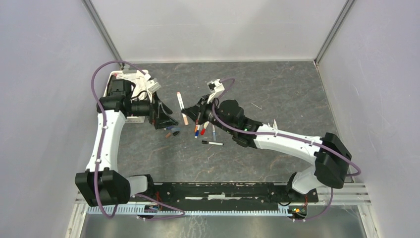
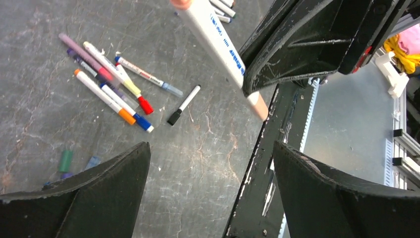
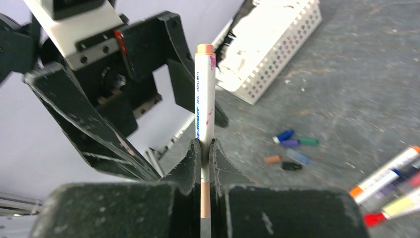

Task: Open the pen caps
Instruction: Pick up the pen from the center of the board.

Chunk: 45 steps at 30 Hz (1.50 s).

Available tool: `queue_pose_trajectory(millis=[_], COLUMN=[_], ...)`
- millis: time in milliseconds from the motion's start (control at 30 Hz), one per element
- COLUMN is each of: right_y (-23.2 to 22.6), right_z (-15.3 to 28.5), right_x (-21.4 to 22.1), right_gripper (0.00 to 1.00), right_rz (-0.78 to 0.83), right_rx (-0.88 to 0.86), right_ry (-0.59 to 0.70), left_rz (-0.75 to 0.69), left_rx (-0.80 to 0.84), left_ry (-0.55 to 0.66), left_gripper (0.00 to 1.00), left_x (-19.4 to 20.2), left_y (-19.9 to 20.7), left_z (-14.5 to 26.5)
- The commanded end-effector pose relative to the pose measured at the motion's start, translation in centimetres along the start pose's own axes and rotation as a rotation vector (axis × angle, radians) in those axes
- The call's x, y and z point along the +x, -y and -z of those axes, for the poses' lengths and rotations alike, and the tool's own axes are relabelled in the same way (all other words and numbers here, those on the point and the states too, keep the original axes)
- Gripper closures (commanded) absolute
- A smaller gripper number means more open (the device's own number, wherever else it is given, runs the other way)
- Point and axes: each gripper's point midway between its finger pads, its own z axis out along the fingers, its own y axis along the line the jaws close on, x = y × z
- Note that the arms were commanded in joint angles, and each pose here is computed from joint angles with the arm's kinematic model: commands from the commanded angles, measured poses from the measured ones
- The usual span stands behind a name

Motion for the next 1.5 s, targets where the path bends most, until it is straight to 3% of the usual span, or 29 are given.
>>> queue_pose_trajectory(millis=[0, 333, 567, 800, 867, 1133, 1167, 1300, 1467], right_y=[-4.0, -5.3, -5.3, -4.1, -3.5, -1.1, -0.9, -0.7, 0.6], right_z=[-1.5, -2.8, -3.3, -2.8, -2.5, -0.9, -0.7, 0.4, 0.6], right_x=[-3.5, -2.8, -2.1, -1.8, -1.8, -1.6, -1.6, -2.4, -4.9], right_gripper=[1.00, 1.00, 1.00, 1.00, 1.00, 0.99, 0.94, 0.60, 0.46], right_rz=[-0.081, -0.105, -0.113, -0.110, -0.104, -0.063, -0.055, -0.007, -0.011], right_rx=[-0.076, -0.095, -0.085, -0.039, -0.012, 0.104, 0.112, 0.115, 0.081], right_ry=[0.138, 0.134, 0.127, 0.138, 0.143, 0.128, 0.122, 0.080, -0.016], left_rz=[-0.022, -0.004, 0.013, -0.010, -0.020, -0.166, -0.200, -0.341, -0.559], left_rx=[0.084, 0.143, 0.182, 0.156, 0.134, -0.125, -0.168, -0.334, -0.401], left_ry=[0.084, 0.088, 0.090, 0.078, 0.063, -0.046, -0.064, -0.191, -0.389], left_gripper=[0.04, 0.23, 0.45, 0.88, 0.96, 0.98, 0.98, 0.98, 0.98], left_x=[-1.9, -1.2, -0.1, -0.3, 0.1, 1.4, 1.6, 2.8, 5.2], left_y=[2.7, 3.7, 4.2, 3.5, 3.1, -1.0, -1.7, -4.9, -6.9], left_z=[0.2, -0.4, -0.9, -0.9, -0.9, 0.1, 0.4, 2.1, 3.9])
